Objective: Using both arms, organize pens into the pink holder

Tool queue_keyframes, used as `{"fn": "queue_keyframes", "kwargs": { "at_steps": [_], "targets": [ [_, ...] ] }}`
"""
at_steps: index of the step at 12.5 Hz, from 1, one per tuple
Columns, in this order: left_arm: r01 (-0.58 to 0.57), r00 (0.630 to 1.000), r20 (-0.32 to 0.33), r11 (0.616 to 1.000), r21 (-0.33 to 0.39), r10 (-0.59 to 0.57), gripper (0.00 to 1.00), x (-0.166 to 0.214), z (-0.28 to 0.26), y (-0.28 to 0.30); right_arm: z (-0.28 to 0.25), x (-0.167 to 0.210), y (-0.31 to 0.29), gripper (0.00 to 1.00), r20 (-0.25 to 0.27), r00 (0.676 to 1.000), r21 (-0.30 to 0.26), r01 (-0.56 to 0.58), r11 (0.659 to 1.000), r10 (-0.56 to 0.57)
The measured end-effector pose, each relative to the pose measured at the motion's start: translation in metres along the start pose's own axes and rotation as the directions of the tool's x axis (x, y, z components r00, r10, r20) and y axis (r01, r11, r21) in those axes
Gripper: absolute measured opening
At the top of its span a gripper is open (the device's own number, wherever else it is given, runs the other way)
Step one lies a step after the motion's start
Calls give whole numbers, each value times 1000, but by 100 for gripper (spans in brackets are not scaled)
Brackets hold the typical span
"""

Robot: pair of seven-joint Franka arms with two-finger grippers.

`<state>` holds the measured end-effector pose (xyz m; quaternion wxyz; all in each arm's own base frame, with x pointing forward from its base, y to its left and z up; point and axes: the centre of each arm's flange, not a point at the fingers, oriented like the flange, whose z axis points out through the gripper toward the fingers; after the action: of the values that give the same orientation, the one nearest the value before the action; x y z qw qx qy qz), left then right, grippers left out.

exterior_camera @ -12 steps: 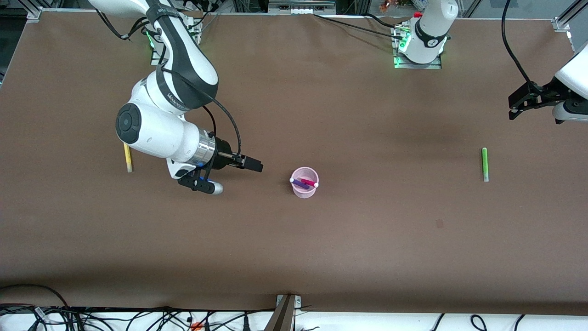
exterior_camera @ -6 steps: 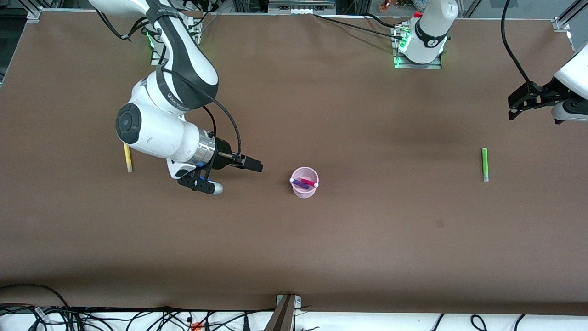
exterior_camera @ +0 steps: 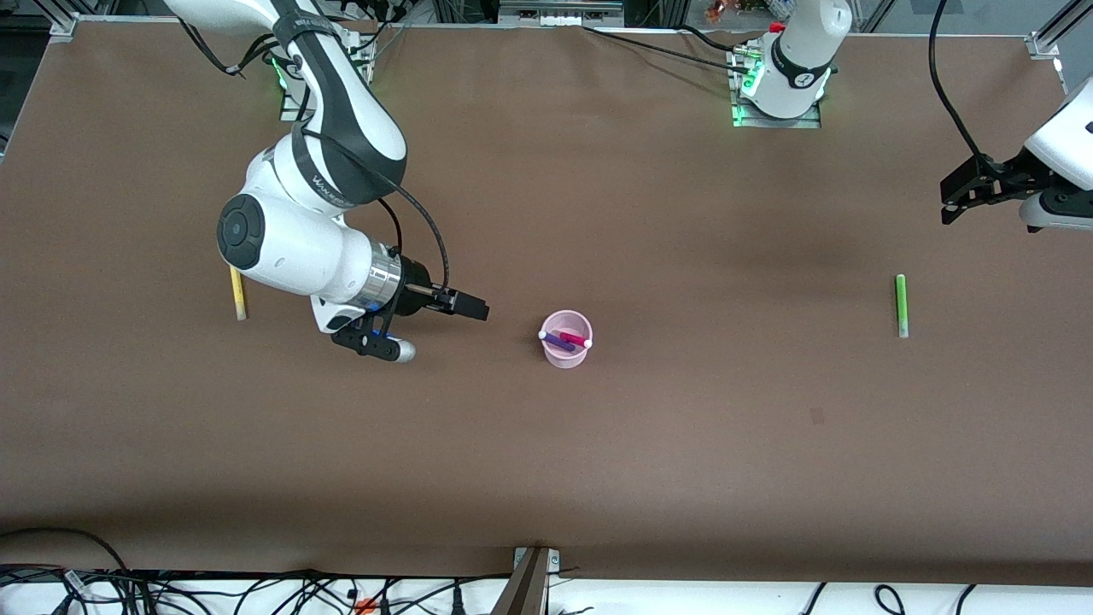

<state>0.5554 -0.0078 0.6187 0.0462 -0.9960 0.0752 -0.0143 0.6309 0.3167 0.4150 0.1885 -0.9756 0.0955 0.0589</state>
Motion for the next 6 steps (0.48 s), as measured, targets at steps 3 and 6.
{"fn": "queue_keyframes", "kwargs": {
  "at_steps": [3,6],
  "targets": [
    [-5,1000,2,1000,0,5,100,1,0,3,-213,-11,141,100,12,989,-188,145,971,-145],
    [-6,1000,6,1000,-1,6,100,0,1,4,-258,-62,164,100,6,983,-201,181,963,-183]
  ]
}}
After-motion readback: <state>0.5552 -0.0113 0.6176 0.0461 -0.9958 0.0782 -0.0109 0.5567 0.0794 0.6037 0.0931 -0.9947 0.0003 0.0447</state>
